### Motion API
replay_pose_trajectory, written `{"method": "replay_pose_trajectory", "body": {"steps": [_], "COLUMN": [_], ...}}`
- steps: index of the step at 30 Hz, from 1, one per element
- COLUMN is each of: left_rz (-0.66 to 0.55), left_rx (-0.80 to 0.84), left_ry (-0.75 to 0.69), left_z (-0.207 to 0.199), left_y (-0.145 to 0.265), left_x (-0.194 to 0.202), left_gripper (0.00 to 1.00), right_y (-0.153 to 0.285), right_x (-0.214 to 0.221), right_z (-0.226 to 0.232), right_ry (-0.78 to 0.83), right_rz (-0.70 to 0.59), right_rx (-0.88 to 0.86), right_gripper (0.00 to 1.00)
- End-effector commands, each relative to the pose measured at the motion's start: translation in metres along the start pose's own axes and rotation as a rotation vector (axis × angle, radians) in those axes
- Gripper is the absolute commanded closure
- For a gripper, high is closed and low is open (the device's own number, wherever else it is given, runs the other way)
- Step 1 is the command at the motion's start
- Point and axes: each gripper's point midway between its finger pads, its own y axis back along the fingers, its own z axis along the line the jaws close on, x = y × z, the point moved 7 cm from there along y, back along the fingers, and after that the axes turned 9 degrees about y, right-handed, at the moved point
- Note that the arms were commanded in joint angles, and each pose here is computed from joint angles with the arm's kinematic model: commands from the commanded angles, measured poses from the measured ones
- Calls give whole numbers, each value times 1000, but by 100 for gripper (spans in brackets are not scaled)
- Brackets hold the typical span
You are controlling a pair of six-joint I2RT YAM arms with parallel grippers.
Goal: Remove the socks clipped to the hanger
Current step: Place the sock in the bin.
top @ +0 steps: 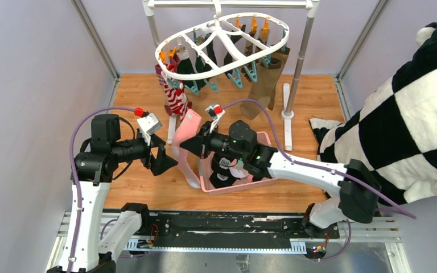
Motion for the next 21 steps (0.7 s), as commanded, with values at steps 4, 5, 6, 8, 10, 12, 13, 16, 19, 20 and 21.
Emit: {"method": "replay_pose_trajectory", "body": {"steps": [4, 5, 6, 8, 10, 12, 13, 16, 19, 20, 21], "left_rz": [10, 13, 15, 20, 23, 22, 21, 16, 16, 18, 23], "left_rx": [-63, -68, -77, -99, -125, -144, -153, -178, -199, -208, -217], "left_ry": [23, 30, 39, 53, 55, 52, 51, 53, 56, 57, 60], "left_z": [6, 7, 8, 11, 13, 15, 15, 15, 16, 17, 18], "left_y": [2, 2, 2, 2, 3, 4, 5, 8, 9, 9, 9], "left_x": [-8, -9, -10, -12, -14, -14, -15, -15, -15, -14, -14], "left_gripper": [0, 0, 0, 0, 0, 0, 0, 0, 0, 0, 0], "right_y": [67, 75, 83, 97, 108, 116, 119, 124, 128, 129, 130], "right_x": [-46, -48, -48, -48, -43, -33, -26, 2, 37, 49, 61], "right_z": [-4, -6, -8, -14, -21, -29, -32, -44, -60, -65, -69], "right_ry": [136, 167, 202, 255, 301, 327, 338, 360, 383, 389, 390], "right_rz": [-97, -93, -77, -55, -40, -9, 14, 93, 207, 252, 300], "right_rx": [140, 170, 201, 264, 325, 364, 376, 396, 429, 436, 440], "right_gripper": [100, 100, 100, 100, 100, 100, 100, 100, 100, 100, 100]}}
